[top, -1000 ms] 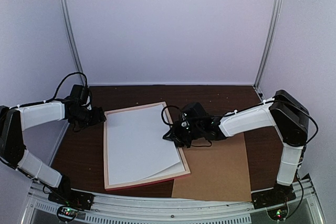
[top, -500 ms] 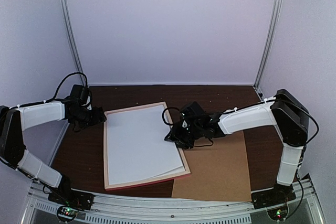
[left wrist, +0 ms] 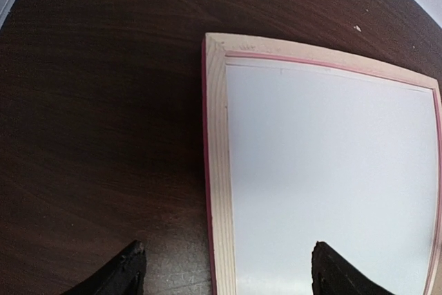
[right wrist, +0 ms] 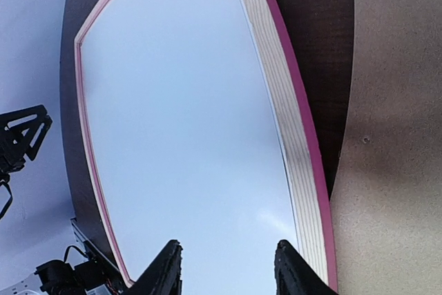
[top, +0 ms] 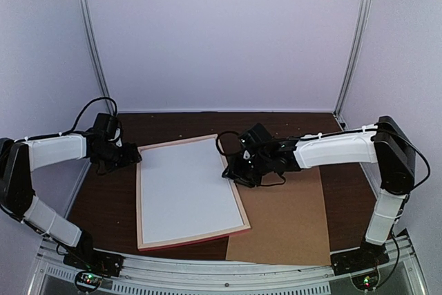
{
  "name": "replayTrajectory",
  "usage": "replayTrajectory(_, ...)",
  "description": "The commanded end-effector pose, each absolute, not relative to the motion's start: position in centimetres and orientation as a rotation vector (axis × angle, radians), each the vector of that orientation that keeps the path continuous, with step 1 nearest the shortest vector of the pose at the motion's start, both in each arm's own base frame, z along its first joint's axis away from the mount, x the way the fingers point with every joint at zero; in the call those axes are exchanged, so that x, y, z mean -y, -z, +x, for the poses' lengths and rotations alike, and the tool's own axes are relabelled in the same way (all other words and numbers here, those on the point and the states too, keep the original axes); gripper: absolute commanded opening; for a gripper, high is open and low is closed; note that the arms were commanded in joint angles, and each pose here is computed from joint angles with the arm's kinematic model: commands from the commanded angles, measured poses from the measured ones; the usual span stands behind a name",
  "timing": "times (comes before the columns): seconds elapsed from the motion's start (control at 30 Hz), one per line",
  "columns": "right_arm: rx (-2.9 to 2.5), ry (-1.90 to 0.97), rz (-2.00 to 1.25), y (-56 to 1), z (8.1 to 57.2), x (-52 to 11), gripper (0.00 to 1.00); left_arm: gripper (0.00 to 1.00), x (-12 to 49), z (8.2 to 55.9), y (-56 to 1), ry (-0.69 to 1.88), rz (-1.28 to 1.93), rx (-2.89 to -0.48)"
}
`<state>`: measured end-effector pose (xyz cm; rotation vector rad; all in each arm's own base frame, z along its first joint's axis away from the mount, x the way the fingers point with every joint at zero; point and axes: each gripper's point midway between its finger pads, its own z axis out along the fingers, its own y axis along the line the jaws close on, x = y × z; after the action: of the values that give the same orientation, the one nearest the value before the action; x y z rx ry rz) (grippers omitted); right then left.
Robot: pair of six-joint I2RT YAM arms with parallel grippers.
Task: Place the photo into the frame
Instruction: Place the photo on the mat board, then adjust the frame body at the center of the board.
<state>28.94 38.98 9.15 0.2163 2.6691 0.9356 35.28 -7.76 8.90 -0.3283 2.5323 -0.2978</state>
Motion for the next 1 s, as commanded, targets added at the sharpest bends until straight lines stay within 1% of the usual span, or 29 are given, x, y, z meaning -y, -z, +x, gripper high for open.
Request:
replayTrajectory(0.0,-2.613,-0.819,0.153,-11.3,30.7,-37.1,0.46,0.83,8.5,34.6,-7.4,0.332,-0.278,-2.565)
replayTrajectory(0.17,-2.609,-0.743,0.078,-11.6,32.3,-35.4,0.45,0.82,9.8,33.3,-5.5,0.431,-0.229,-2.623)
replayTrajectory(0.23,-2.607,-0.756,0.053,-11.7,32.8,-35.2,0.45,0.82,10.5,32.9,-4.8,0.477,-0.201,-2.650)
replayTrajectory(0.33,-2.612,-0.774,0.054,-11.6,33.1,-34.9,0.45,0.81,10.5,32.3,-3.7,0.468,-0.203,-2.690)
replayTrajectory(0.43,-2.611,-0.777,0.060,-11.3,33.2,-34.7,0.45,0.73,10.1,31.9,-3.2,0.439,-0.212,-2.706)
replayTrajectory(0.57,-2.622,-0.803,0.078,-10.5,33.0,-34.8,0.45,0.58,9.8,31.4,-2.8,0.416,-0.211,-2.716)
replayTrajectory(0.63,-2.629,-0.816,0.080,-10.2,32.8,-34.8,0.45,0.52,9.8,31.3,-2.7,0.414,-0.204,-2.722)
replayTrajectory(0.7,-2.632,-0.812,0.079,-10.0,32.8,-34.8,0.44,0.48,9.7,31.2,-2.4,0.407,-0.197,-2.730)
replayTrajectory(0.97,-2.637,-0.808,0.080,-9.6,32.6,-34.4,0.44,0.38,9.6,31.0,-1.6,0.389,-0.186,-2.755)
